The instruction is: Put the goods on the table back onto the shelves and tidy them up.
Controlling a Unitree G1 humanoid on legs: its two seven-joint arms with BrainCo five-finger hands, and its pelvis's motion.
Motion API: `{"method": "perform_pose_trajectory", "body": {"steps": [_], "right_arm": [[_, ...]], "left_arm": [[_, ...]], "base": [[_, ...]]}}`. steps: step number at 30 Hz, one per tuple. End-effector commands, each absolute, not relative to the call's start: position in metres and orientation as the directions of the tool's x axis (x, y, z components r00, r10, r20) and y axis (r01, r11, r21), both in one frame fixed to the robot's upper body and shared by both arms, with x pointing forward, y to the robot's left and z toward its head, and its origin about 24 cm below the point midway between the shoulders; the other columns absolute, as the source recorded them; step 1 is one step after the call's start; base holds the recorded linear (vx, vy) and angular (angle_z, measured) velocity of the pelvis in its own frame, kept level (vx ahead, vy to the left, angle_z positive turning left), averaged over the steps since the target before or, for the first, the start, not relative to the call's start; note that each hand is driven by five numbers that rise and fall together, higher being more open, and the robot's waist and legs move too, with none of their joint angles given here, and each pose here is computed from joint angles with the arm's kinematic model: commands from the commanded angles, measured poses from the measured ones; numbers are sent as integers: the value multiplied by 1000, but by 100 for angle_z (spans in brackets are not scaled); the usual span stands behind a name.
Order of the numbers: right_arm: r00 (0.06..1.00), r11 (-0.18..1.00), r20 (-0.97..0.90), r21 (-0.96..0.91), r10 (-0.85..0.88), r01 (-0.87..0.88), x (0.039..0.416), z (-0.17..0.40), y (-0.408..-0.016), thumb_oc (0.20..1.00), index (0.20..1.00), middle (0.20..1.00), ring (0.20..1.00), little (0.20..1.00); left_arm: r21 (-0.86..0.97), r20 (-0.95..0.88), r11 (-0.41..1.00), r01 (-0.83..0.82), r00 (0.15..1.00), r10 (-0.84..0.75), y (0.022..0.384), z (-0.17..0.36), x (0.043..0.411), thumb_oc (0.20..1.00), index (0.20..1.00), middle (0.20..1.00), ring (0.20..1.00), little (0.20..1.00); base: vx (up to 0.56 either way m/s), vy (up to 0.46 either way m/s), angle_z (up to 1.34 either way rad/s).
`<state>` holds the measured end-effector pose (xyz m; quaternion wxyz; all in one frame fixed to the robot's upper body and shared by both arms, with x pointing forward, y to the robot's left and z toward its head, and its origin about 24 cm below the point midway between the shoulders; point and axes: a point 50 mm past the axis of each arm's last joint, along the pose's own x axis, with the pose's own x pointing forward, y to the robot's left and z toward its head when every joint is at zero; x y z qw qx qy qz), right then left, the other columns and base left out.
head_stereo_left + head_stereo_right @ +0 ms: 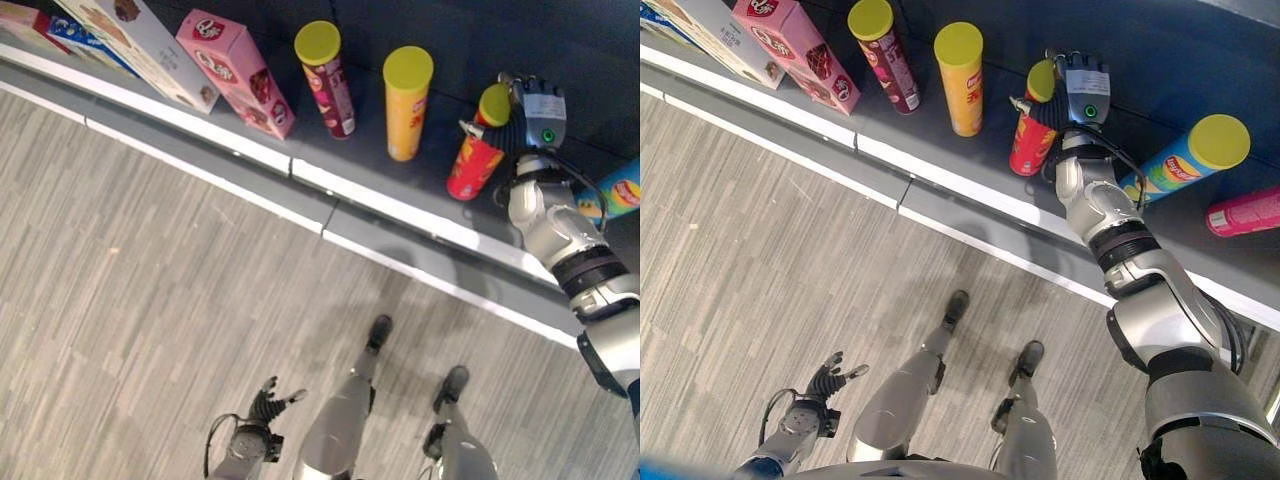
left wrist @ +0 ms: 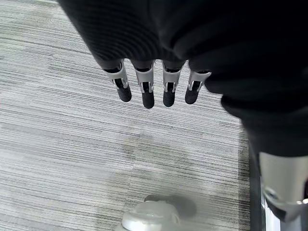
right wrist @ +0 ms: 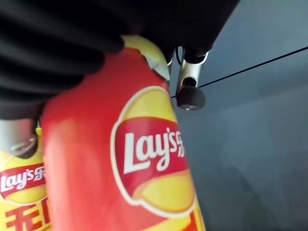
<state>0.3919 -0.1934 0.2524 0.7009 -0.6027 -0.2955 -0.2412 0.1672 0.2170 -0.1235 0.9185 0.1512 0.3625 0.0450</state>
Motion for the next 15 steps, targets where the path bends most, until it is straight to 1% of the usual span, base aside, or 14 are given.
{"method": "perform_pose_trajectory", "body": {"steps": [1,15], "right_arm": [[577,52,812,-582,85,811,382,299,-202,200,200,200,200,200],[570,20,820,-572,57,820,381,298,-213,200,200,200,200,200]], "left_arm": [[319,-641,947,27,742,195,216,-122,173,1000,1000,1000,1000,1000],[325,-637,945,29,745,196,216,-121,173,1000,1000,1000,1000,1000]], "base": [[-1,3,4],[0,0,0]]}}
